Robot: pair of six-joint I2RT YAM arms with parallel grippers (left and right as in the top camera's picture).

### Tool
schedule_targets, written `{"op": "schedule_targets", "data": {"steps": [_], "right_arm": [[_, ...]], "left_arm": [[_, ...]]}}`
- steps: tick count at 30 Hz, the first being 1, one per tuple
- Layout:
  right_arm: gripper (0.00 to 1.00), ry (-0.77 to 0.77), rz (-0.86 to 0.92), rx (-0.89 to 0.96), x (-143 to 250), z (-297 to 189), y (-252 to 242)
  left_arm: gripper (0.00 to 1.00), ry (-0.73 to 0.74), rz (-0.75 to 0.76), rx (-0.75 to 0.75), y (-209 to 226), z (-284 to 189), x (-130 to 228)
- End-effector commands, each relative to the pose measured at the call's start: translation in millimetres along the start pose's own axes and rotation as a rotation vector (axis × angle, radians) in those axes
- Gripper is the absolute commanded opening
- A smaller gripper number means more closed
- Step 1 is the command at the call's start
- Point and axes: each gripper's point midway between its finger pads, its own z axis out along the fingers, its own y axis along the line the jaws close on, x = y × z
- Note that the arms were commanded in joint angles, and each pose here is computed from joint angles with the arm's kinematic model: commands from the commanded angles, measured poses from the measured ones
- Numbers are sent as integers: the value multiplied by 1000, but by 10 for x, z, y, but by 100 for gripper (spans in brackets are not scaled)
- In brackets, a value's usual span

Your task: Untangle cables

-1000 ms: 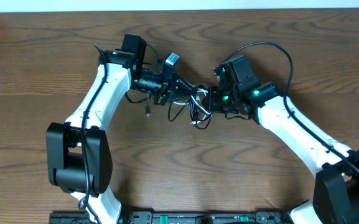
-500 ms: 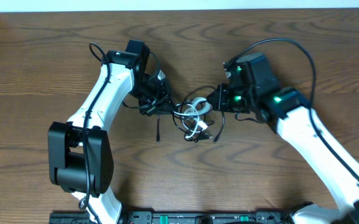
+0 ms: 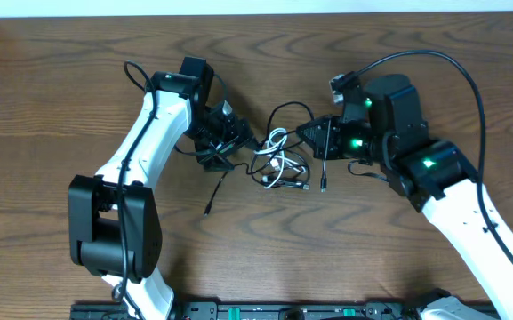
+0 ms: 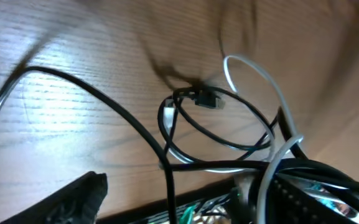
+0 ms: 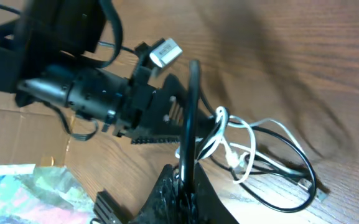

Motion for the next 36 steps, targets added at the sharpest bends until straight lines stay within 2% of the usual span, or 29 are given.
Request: {"op": "schedule_targets", "data": {"steps": [1,4,8,10,12,15,18,20,21,24,28,30,31,32,34,36], "right_arm": [[1,-68,-104,-142,-135,-309,384],[1,-55,-189,-274,-122,-368,640],[1,-2,-307,-541,-36,-595,1077],[1,6,-355,-630,-28,-714,1204],[1,-10,-359,-636,-77,-747,1198],[1,-51,-287,-536,-207,-675,1003],[2,-98,-145,-355,-346,-559,634],[2,-134,-19,-187,-412,-493,278],[1,-142,13,-140,-418,-481,178],[2,-165,67,-3,-415,-462,-98],[2,-197,175,163,-389,-488,-431],[7,-202,186,208,-373,-503,-516],[8,-202,191,225,-363,-508,-551],[12,-201,194,236,-351,-511,-572],[18,-193,182,247,-332,-512,-591],[24,-186,158,250,-323,-506,-590]], "left_arm": [[81,-67,-23,-106,239,-52,-140],[81,8,88,63,-42,-51,-20],[81,116,260,455,-572,-295,208],[81,118,257,513,-612,-377,200],[75,92,242,483,-520,-388,122],[45,29,185,296,-192,-295,-44],[37,-38,-33,-25,363,-222,-172],[37,-67,-147,-165,619,-247,-174],[35,-67,-159,-178,643,-251,-164],[27,-66,-158,-170,630,-249,-166],[26,-75,-154,-166,621,-249,-190],[26,-71,-165,-158,606,-245,-182],[20,-57,-163,-131,556,-235,-161],[8,-27,-148,-74,456,-223,-117],[8,23,-53,64,211,-222,-52],[7,71,105,274,-140,-291,45]]}}
